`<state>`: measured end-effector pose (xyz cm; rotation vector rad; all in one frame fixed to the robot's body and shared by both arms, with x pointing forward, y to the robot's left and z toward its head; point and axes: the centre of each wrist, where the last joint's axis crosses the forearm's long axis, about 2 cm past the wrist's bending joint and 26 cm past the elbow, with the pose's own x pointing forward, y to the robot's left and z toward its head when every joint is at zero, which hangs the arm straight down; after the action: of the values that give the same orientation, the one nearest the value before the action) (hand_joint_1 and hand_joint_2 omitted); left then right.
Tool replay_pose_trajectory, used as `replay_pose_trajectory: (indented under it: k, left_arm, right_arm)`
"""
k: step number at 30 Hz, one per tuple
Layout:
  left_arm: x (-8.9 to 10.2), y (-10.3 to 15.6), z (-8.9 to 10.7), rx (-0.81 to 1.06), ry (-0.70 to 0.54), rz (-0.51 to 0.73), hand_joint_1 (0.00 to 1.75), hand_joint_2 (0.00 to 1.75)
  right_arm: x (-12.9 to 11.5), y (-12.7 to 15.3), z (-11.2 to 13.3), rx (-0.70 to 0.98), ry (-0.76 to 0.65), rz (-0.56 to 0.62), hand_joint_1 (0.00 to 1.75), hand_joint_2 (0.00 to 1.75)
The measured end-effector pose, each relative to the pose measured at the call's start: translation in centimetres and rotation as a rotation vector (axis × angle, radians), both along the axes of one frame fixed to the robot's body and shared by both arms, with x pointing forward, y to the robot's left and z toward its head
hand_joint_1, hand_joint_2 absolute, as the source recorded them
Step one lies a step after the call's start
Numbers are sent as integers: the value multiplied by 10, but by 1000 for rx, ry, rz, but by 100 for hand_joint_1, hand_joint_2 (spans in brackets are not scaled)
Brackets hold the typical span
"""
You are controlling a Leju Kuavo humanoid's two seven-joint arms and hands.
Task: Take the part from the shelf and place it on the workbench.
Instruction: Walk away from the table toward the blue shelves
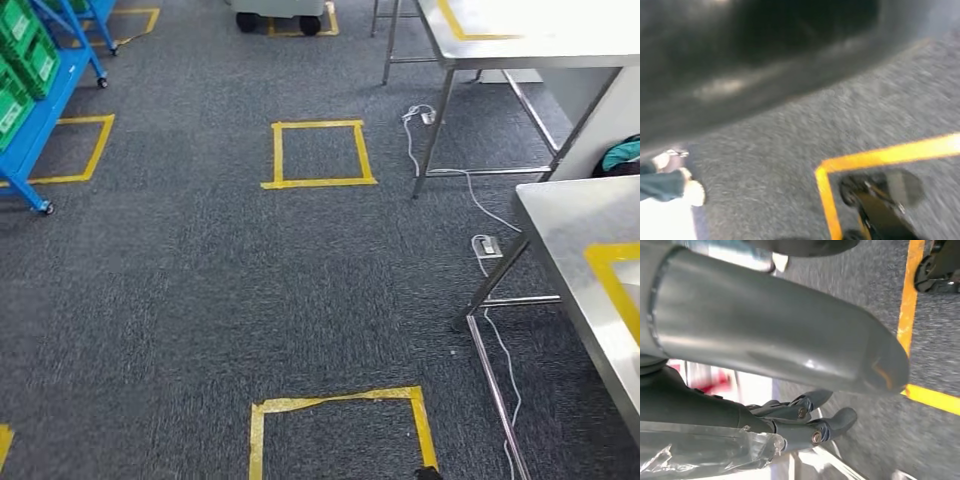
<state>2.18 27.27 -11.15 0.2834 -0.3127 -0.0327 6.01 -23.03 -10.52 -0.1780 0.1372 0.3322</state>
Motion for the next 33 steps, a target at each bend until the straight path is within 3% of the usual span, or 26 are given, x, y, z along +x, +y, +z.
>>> replay_pose_trajectory:
  k: [9, 14, 24, 33]
  left_arm:
    - [-3, 31, -1, -38, -31, -430, 0, 0]
    - [-5, 43, -1, -22, -15, -590, 0, 0]
    - [-2, 50, -1, -24, -32, -727, 0, 0]
    - [-2, 55, -1, -21, -29, -762, 0, 0]
  right_arm:
    - [2, -19, -2, 3, 31, 374, 0, 0]
    - [3, -31, -3, -16, 54, 517, 0, 0]
    - [-2, -34, -4, -28, 79, 618, 0, 0]
    - [0, -36, -4, -34, 72, 643, 0, 0]
